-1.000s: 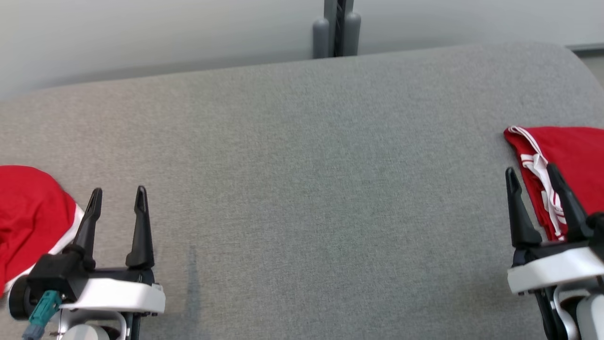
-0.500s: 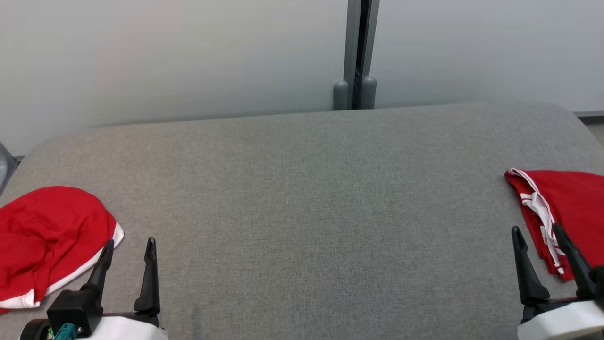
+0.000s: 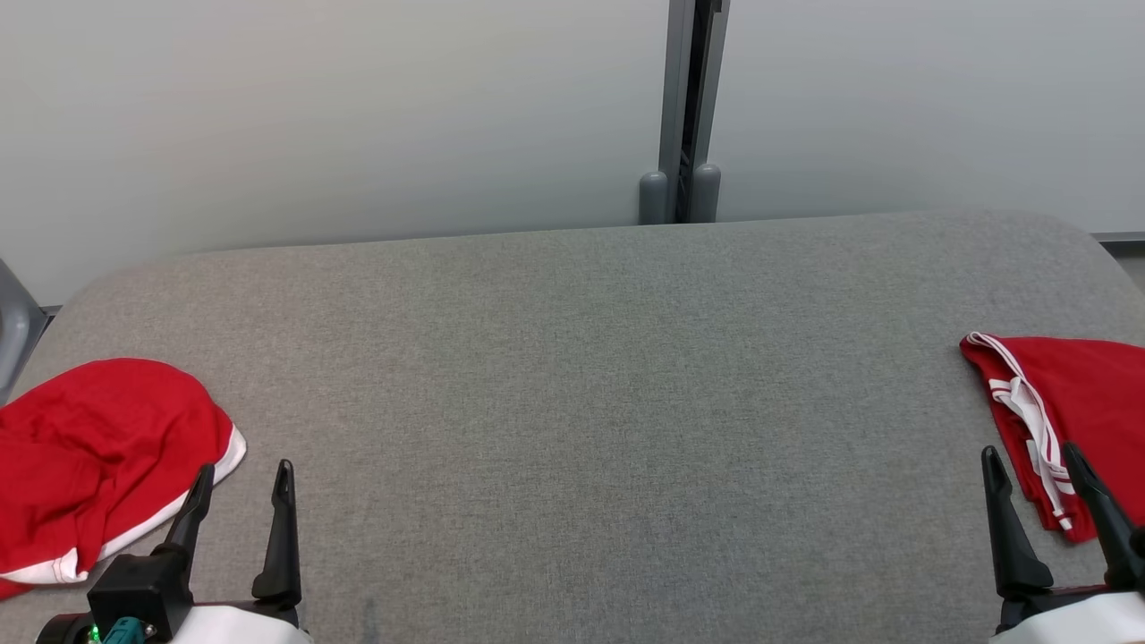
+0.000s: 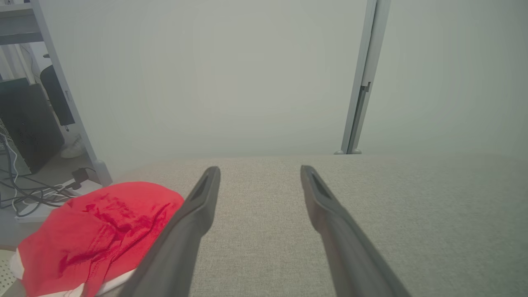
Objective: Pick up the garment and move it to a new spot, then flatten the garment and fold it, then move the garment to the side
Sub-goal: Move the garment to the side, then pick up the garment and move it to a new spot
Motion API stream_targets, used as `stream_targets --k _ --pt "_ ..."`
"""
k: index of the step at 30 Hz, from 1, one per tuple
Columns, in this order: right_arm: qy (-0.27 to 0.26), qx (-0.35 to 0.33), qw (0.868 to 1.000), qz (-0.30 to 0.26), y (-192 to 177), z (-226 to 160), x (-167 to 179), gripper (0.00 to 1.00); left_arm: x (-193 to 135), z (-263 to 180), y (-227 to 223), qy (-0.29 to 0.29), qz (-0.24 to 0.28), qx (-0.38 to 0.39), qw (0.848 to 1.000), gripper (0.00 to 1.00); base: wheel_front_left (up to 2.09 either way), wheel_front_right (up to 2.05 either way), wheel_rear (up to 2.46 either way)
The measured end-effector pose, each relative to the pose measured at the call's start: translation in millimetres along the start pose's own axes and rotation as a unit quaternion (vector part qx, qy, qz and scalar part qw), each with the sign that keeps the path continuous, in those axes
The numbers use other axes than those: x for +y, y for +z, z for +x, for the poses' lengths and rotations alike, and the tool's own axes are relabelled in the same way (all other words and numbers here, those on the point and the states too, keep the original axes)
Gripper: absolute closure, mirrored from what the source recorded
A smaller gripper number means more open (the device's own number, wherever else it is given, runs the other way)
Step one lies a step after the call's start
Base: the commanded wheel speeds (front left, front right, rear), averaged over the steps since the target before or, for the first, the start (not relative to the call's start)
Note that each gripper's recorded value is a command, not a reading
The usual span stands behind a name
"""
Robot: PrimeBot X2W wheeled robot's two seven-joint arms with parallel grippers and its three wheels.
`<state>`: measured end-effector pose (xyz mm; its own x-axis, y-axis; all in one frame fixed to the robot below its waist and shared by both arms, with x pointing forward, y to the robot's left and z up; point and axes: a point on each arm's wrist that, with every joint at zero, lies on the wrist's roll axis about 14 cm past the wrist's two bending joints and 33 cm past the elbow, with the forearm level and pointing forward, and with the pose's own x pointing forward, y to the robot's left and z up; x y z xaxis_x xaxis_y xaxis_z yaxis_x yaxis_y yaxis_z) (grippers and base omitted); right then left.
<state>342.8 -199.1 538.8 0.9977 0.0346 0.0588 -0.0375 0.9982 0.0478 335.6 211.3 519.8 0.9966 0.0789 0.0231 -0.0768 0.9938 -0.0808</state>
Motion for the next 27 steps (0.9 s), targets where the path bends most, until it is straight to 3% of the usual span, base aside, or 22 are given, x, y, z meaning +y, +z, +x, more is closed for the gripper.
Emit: stream_targets --k 21,27 --pt "0.010 0.002 1.000 0.009 -2.4 5.0 9.7 0.00 5.0 -6.1 3.3 0.012 -0.002 0.000 1.000 0.00 0.00 0.00 0.00" --pt "0.048 0.002 0.999 0.012 -3.3 15.6 34.3 0.00 17.0 -10.6 11.8 0.032 -0.007 -0.015 0.999 0.00 0.00 0.00 0.00"
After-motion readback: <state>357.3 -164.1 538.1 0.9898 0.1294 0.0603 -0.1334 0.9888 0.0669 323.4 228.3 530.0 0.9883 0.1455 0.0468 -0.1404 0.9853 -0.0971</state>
